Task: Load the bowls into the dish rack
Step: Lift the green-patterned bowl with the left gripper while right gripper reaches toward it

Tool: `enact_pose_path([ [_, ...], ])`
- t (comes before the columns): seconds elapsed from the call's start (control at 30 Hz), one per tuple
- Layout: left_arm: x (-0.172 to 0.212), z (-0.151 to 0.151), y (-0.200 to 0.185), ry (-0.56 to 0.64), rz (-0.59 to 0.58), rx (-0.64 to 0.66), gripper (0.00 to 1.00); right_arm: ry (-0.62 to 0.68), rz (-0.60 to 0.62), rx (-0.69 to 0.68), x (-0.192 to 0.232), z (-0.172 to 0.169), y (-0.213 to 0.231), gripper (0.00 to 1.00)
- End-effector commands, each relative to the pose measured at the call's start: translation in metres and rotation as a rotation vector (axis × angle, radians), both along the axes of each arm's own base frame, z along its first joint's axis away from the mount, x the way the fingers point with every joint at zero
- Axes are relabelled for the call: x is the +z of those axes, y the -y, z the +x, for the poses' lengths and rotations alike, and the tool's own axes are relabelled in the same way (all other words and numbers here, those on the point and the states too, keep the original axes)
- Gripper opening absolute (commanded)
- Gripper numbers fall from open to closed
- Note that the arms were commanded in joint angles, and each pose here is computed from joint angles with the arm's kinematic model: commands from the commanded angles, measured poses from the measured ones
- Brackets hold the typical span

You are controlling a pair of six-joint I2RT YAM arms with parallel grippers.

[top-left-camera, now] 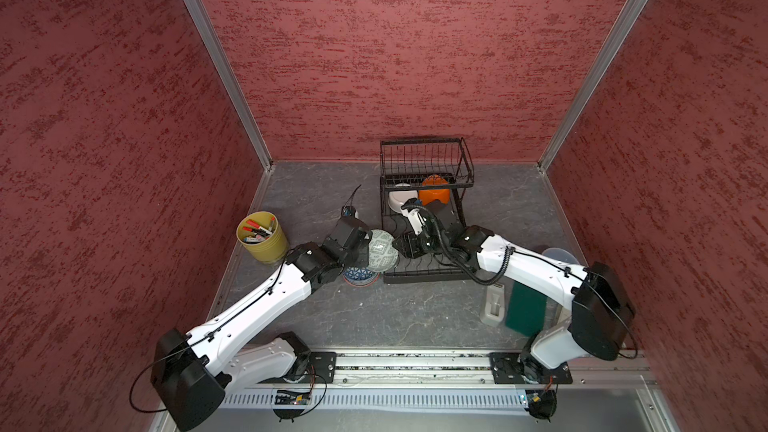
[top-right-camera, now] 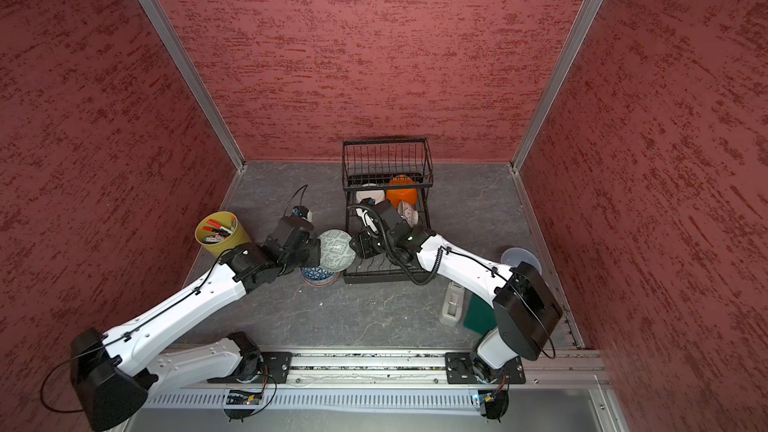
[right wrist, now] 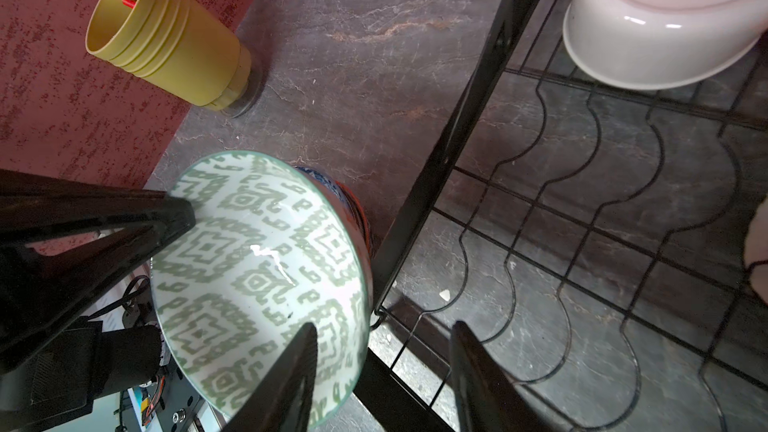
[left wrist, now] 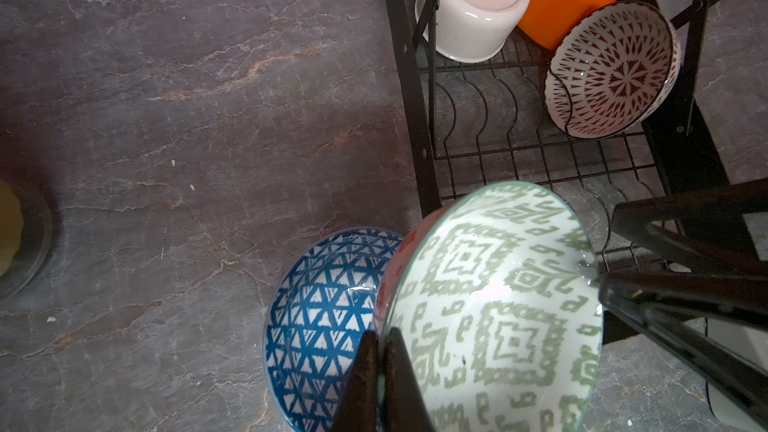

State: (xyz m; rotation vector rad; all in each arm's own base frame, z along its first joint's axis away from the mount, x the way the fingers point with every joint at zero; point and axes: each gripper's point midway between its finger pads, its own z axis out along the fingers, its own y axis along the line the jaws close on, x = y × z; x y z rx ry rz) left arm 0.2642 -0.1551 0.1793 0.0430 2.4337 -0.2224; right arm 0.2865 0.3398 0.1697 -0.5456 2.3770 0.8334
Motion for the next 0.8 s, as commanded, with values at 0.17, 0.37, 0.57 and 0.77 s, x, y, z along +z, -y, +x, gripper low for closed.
enact_pose_path([
  [0.17,0.03,0.016,0.015,0.091,-0.062,0.001,0.0,-0.011,0.003,-0.01,0.0,0.004,-0.007,0.44],
  [0.37,0.03,0.015,0.019,0.092,-0.068,-0.005,0.0,-0.006,0.004,-0.03,0.0,0.008,-0.006,0.36],
  [0.57,0.028,0.015,0.026,0.094,-0.083,-0.007,0.0,-0.002,-0.009,-0.052,-0.001,0.011,-0.004,0.27],
  [0.77,0.021,0.017,0.035,0.079,-0.073,-0.021,0.0,0.005,-0.035,-0.08,-0.004,0.015,0.0,0.21],
])
